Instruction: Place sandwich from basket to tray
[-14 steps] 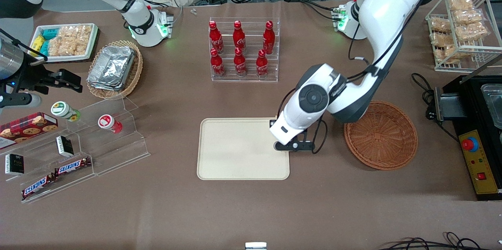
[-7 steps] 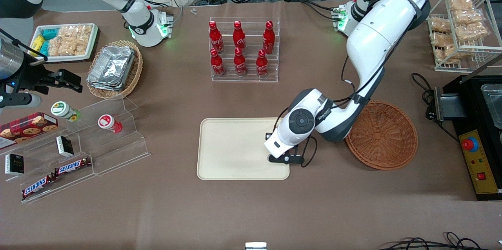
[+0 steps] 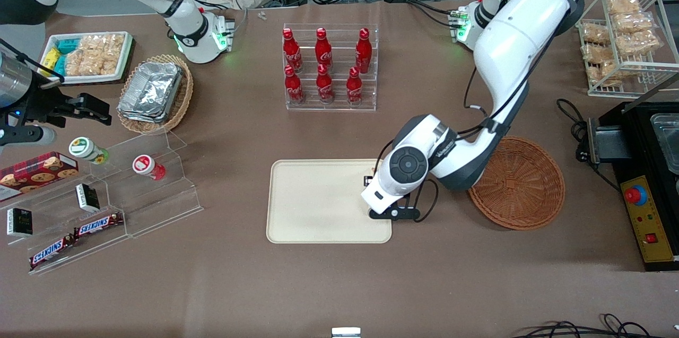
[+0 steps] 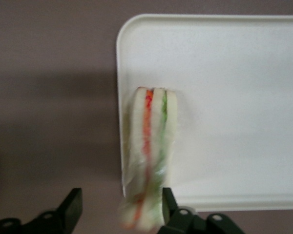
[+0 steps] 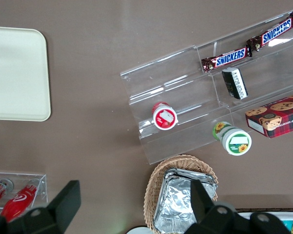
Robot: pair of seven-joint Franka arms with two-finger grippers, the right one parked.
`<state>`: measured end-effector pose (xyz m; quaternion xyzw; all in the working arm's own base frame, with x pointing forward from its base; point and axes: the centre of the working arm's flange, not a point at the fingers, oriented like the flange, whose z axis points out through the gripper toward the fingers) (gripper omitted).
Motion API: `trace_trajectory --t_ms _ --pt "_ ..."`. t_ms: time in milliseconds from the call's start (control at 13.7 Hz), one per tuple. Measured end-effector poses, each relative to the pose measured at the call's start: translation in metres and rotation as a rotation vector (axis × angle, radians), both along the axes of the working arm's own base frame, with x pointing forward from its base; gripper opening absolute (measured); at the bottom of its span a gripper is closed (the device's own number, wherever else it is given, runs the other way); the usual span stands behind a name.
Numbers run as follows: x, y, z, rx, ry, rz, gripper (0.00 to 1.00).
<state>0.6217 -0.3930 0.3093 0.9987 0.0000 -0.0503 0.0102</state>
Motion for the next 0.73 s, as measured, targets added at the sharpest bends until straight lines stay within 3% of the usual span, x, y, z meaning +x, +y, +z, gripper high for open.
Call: trace_trajectory --t_ms 146,365,510,729 --pt "0.000 0.018 0.051 0.042 -0.019 0.018 1.00" --pt "-0.005 0.066 0.122 0.140 -0.001 0.071 1.00" --pt "-0.003 0.105 0.158 0.160 0.003 0.137 1.00" --pt "-0.001 0.169 0.192 0.175 0.060 0.184 1.00"
